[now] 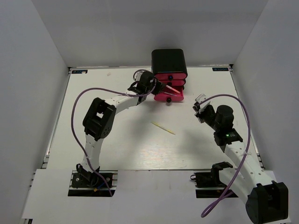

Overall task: Sort the stationery into containers
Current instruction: Place the pen in the drawer.

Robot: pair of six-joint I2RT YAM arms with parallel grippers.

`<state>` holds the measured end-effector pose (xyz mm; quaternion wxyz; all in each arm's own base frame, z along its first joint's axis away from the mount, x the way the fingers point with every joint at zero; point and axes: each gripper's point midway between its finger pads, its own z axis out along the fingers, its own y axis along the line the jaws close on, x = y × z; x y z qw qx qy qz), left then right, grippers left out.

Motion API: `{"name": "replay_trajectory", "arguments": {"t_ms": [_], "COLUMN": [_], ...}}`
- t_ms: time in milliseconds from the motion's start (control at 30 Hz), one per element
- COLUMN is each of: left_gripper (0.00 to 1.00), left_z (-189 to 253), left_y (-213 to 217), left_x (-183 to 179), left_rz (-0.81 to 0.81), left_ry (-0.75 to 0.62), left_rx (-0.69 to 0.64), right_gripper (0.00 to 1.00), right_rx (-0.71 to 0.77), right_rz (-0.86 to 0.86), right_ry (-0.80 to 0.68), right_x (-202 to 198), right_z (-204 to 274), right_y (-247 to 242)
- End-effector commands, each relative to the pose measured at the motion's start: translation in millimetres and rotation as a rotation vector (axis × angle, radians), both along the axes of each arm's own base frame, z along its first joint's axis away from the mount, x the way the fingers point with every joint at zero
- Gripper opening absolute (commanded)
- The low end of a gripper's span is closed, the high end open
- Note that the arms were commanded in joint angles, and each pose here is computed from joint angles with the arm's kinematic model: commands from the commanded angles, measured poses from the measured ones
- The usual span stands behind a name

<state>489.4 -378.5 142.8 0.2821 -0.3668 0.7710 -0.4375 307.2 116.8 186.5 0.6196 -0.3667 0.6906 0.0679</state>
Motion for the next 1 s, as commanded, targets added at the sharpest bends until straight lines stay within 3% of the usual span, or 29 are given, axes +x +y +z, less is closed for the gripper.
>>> {"name": "replay_trajectory", "arguments": {"t_ms": [0, 467, 733, 967], "left_gripper": [0.0, 0.04, 0.32, 0.4], "left_z": [21, -7, -14, -12], "left_y": [1, 1, -6, -9], "left_x": [15, 22, 21, 20], "left_rz": [0.085, 0.11, 0.079, 0.063], "left_ry": [-0.056, -0.002, 0.03, 0.036], "left_rx": [-0.099, -0.061, -0.057, -0.063], "right_gripper": [0.0, 0.0, 0.02, 0.03], "right_rx": [0.04, 0.047, 0.043, 0.042], "right_rz": [-0.035, -0.016, -0.014, -0.004], "right_ry": [-0.049, -0.043, -0.045, -0.043], "right_x": [4, 0, 1, 0], "right_z": [15, 11, 11, 10], "right_y": [-4, -4, -5, -4]}}
